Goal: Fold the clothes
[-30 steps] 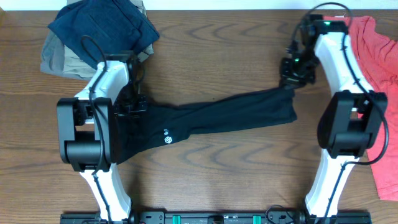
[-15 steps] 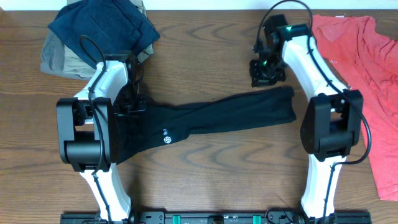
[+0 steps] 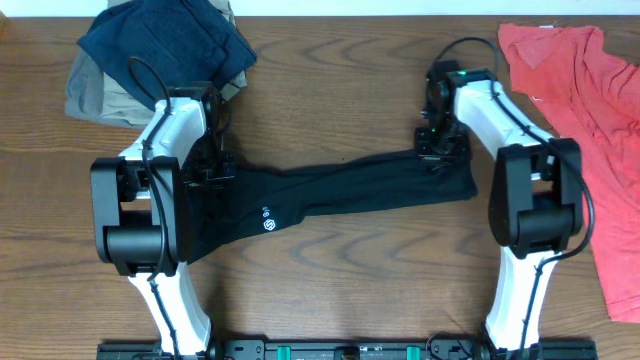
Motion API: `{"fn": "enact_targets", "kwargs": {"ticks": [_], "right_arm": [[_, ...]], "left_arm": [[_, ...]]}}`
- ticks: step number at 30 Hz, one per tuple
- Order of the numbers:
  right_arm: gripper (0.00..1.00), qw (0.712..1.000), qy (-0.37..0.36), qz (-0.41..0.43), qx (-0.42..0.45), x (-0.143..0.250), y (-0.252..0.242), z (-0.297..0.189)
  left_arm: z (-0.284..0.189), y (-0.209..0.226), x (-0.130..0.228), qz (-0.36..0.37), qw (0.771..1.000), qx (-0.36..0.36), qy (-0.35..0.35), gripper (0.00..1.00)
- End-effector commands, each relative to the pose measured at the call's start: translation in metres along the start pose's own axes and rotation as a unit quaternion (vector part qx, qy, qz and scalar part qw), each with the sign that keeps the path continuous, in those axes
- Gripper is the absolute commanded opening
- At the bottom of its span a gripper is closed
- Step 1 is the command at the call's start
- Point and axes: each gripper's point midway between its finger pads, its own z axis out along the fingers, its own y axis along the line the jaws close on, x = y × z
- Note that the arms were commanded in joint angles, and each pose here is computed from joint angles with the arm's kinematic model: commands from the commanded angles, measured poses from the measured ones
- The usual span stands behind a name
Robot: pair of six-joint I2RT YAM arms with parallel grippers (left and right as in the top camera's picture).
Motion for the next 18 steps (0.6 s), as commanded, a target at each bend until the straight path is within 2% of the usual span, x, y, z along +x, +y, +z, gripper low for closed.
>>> {"fn": "enact_targets", "kwargs": {"ticks": [1, 11, 18], "right_arm": [[0.02, 0.997, 0.023, 0.06, 0.047, 0.009, -0.042, 0.014], [0.01, 0.988, 0.054, 0.132, 0.061, 0.021, -0.086, 0.003], [0.01, 0.982, 0.061, 0.15, 0.103, 0.026, -0.102, -0.008]], "left_arm": [[0.01, 0.007, 0.002, -0.008, 1.0, -0.016, 0.014, 0.06], [0.007, 0.023, 0.001, -0.032, 0.999, -0.009, 0.014, 0.06], [-0.021, 0.026, 0.006, -0.035, 0.999, -0.004, -0.013, 0.06]]}}
